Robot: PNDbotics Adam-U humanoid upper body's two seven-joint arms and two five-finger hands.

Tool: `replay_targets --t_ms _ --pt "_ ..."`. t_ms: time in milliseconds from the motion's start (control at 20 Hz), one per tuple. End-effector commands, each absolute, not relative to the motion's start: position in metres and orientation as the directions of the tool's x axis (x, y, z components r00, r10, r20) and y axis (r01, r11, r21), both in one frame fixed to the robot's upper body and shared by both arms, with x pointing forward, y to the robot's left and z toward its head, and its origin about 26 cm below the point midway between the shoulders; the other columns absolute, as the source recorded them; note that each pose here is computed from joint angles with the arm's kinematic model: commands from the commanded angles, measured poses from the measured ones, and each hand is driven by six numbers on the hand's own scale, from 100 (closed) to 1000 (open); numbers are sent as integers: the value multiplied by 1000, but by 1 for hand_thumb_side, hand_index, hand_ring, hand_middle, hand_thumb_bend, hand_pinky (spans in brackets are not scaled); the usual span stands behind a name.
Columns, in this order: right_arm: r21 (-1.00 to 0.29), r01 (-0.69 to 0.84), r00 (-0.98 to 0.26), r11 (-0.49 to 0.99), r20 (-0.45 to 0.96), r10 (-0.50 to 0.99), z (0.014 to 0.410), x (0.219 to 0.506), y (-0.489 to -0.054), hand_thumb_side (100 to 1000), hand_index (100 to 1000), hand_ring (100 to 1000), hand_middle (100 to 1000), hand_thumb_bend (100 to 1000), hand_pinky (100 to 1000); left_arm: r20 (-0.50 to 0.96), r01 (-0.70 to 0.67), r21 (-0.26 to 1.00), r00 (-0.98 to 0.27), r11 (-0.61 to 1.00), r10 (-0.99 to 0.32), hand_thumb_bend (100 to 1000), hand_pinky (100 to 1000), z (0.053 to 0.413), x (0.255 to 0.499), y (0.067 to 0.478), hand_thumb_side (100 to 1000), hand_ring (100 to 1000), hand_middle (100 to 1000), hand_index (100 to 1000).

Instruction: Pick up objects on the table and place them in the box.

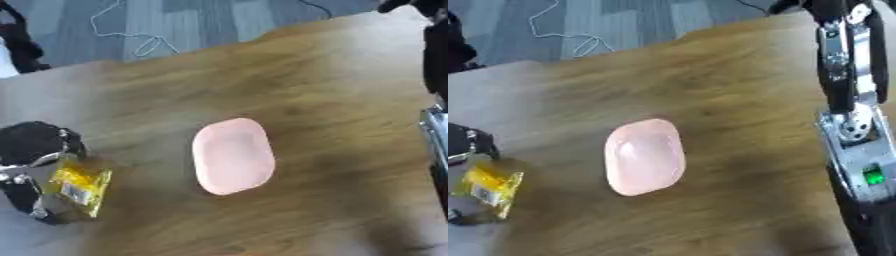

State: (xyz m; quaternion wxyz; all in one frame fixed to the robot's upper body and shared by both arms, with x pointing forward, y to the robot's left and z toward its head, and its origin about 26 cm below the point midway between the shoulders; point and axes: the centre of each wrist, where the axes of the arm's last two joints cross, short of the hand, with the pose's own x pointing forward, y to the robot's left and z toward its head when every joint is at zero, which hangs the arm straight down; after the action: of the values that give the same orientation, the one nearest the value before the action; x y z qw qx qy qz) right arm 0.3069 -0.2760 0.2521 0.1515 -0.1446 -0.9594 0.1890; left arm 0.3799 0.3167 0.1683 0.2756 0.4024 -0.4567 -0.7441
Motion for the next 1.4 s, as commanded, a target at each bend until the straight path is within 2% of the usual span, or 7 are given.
replay_targets --t_ms 50,300,450,1100,1200,1250,1400 --pt "-406 234 -914 883 219 342 257 305 -279 922 834 688 751 100 552 -258 47 943 -518 -329 -815 751 609 152 383 302 323 619 617 727" --pt "-403 234 -914 885 219 342 257 305 -279 922 834 688 751 100 552 -167 49 974 -499 -220 -851 695 581 137 387 291 326 600 600 708" --pt "-403 234 -914 885 220 341 257 305 -279 921 834 688 751 100 552 -118 50 985 -510 -167 -852 572 552 131 390 284 362 583 587 697" --pt "-405 231 -916 885 217 338 258 305 -278 921 834 688 751 100 552 37 112 993 -595 -37 -803 563 517 125 387 259 376 563 573 687" --pt "-406 232 -916 884 216 339 258 305 -278 920 834 688 750 100 552 43 111 993 -600 -30 -799 435 449 125 386 258 357 531 551 666" --pt "-406 232 -916 884 215 339 258 305 -278 921 835 688 750 100 553 45 106 994 -597 -22 -801 147 364 125 386 259 289 484 511 621" --pt "-407 234 -915 883 214 341 259 305 -279 921 835 688 750 100 553 42 68 998 -567 4 -823 100 317 126 383 263 245 472 492 589"
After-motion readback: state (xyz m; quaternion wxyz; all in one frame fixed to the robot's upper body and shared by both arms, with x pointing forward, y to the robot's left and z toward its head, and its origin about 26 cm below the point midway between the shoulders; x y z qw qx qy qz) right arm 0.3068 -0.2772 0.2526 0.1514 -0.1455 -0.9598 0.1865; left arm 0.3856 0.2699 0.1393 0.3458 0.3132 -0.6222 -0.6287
